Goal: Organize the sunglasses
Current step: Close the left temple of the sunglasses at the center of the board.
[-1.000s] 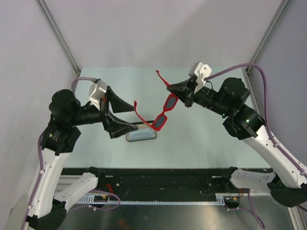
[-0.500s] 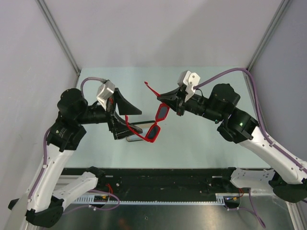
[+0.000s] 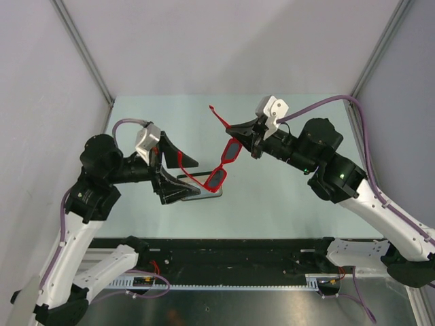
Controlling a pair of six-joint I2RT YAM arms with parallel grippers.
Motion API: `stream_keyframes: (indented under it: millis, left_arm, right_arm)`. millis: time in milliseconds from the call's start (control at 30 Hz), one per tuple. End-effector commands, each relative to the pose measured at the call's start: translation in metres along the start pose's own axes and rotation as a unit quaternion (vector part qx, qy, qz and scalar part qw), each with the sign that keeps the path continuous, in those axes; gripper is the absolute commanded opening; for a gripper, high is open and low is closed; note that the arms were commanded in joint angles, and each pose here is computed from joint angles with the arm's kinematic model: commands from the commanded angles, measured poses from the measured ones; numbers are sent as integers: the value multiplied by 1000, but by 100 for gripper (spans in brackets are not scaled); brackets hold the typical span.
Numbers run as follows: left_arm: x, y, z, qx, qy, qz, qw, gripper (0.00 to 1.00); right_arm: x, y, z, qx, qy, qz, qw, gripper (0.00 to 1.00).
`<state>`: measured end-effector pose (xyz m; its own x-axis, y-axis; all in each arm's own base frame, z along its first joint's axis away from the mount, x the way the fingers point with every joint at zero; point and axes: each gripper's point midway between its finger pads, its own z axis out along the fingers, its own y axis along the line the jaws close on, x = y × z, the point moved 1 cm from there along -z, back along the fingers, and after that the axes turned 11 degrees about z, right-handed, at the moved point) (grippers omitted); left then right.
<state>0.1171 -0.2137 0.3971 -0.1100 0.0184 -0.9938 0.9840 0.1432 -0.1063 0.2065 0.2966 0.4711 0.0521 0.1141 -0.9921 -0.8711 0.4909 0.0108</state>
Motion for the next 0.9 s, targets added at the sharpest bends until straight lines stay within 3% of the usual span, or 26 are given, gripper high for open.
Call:
stream_keyframes:
  millis: [0,167,433,867]
  left_arm:
    - [-26,-28,-6,71,-21,65,995,100]
    - [-33,-32,-9,73,-28,94,993,100]
    - [-37,0,6,32,-18,58,998,100]
    - [-22,8,22,65,3,-11,998,100]
  right_arm:
    - [-14,1,-1,-2,-23,-11,1000,0]
    - [-10,7,1,-21,-16,-10,1000,0]
    - [-6,46,-3,-127,-7,7,992,0]
    - [-15,62,8,-115,-35,-6,993,0]
